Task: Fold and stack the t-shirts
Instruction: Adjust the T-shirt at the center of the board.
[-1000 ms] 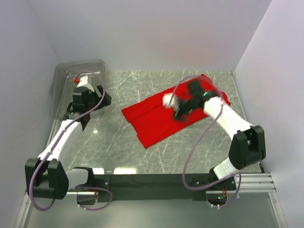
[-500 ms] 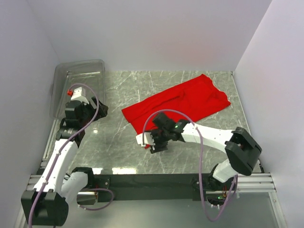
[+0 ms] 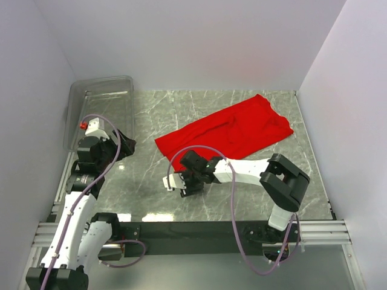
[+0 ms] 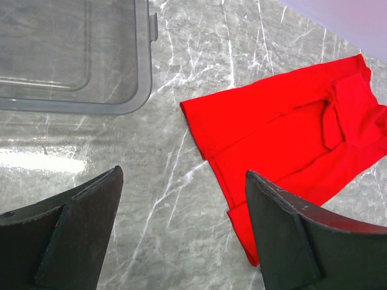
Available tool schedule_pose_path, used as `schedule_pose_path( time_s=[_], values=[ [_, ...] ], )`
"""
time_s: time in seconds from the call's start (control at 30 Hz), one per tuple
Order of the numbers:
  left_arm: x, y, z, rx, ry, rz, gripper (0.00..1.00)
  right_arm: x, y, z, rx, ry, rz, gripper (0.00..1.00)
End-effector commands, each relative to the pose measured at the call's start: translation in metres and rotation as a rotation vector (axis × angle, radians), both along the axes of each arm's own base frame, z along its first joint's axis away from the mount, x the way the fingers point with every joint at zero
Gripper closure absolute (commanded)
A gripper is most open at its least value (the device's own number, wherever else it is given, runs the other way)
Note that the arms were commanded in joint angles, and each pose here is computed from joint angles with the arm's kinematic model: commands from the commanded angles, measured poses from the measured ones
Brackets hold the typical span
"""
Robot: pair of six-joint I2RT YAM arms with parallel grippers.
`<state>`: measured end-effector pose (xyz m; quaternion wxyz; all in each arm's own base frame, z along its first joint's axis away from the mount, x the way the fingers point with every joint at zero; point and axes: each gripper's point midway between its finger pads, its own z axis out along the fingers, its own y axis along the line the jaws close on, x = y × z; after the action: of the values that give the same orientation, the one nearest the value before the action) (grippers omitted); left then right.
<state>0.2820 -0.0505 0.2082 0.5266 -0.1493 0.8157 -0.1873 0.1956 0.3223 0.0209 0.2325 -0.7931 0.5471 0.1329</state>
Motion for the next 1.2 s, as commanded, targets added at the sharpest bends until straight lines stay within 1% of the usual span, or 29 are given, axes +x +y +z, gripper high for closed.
schedule_pose_path(
  time_s=[0.0,0.13,0.2,0.23,0.27,0.3,0.33,0.37,0.43,0.47,0.53,0.57,0.6,0.67,0.7,0.87,0.9,1.03,1.07,1.1,1.13,1.17],
  values=[
    [-0.003,0.003,-0.001,-0.008,0.006,0.018,0.12,0.009,0.02,0.002,0.022,-0.031,-0.021,0.39],
    [-0.002,0.002,0.001,-0.007,0.007,0.011,0.13,0.006,0.022,-0.005,0.009,-0.009,-0.031,0.53],
    [-0.003,0.001,0.0,-0.011,0.011,0.008,0.13,0.005,0.021,-0.007,0.005,-0.001,-0.027,0.63],
    [-0.003,0.0,0.0,-0.017,0.013,0.006,0.13,0.003,0.019,-0.007,-0.002,0.001,-0.018,0.71],
    [-0.003,0.0,-0.001,-0.019,0.015,0.006,0.13,0.001,0.018,-0.007,-0.001,0.007,-0.008,0.75],
    [-0.003,-0.001,-0.001,-0.021,0.015,0.005,0.13,-0.002,0.014,-0.003,0.004,0.002,0.006,0.82],
    [-0.003,-0.001,-0.001,-0.024,0.015,0.002,0.13,-0.006,0.008,-0.003,-0.007,0.006,0.018,0.85],
    [-0.004,-0.003,-0.002,-0.033,0.014,-0.006,0.13,-0.023,-0.009,0.004,-0.004,0.027,0.06,0.91],
    [-0.004,-0.006,-0.003,-0.042,0.018,-0.015,0.13,-0.032,-0.017,0.004,-0.016,0.05,0.07,0.92],
    [-0.004,-0.007,-0.003,-0.05,0.017,-0.022,0.13,-0.041,-0.024,0.011,0.002,0.064,0.085,0.93],
    [-0.004,-0.013,-0.007,-0.072,0.03,-0.044,0.13,-0.058,-0.04,0.016,-0.012,0.101,0.126,0.95],
    [-0.005,-0.016,-0.009,-0.082,0.034,-0.056,0.13,-0.07,-0.048,0.024,0.012,0.118,0.152,0.95],
    [-0.005,-0.019,-0.014,-0.098,0.043,-0.067,0.13,-0.081,-0.061,0.025,-0.011,0.138,0.19,0.96],
    [-0.007,-0.029,-0.017,-0.131,0.052,-0.116,0.13,-0.097,-0.081,0.032,-0.005,0.146,0.233,0.98],
    [-0.008,-0.032,-0.024,-0.156,0.077,-0.121,0.13,-0.106,-0.094,0.032,-0.029,0.162,0.254,0.98],
    [-0.012,-0.054,-0.042,-0.261,0.137,-0.211,0.13,-0.131,-0.139,0.028,-0.07,0.166,0.276,0.99],
    [-0.016,-0.061,-0.051,-0.297,0.171,-0.238,0.13,-0.137,-0.146,0.027,-0.082,0.184,0.28,0.99],
    [-0.021,-0.077,-0.065,-0.333,0.239,-0.288,0.15,-0.151,-0.163,0.021,-0.105,0.218,0.3,0.99],
    [-0.022,-0.08,-0.067,-0.331,0.26,-0.296,0.15,-0.152,-0.167,0.018,-0.115,0.217,0.303,0.96],
    [-0.023,-0.084,-0.074,-0.326,0.296,-0.303,0.15,-0.152,-0.169,0.017,-0.119,0.211,0.295,0.9],
    [-0.027,-0.095,-0.077,-0.316,0.316,-0.337,0.15,-0.15,-0.168,0.017,-0.114,0.2,0.281,0.78],
    [-0.029,-0.102,-0.081,-0.31,0.338,-0.351,0.15,-0.145,-0.164,0.022,-0.09,0.172,0.265,0.57]
  ],
)
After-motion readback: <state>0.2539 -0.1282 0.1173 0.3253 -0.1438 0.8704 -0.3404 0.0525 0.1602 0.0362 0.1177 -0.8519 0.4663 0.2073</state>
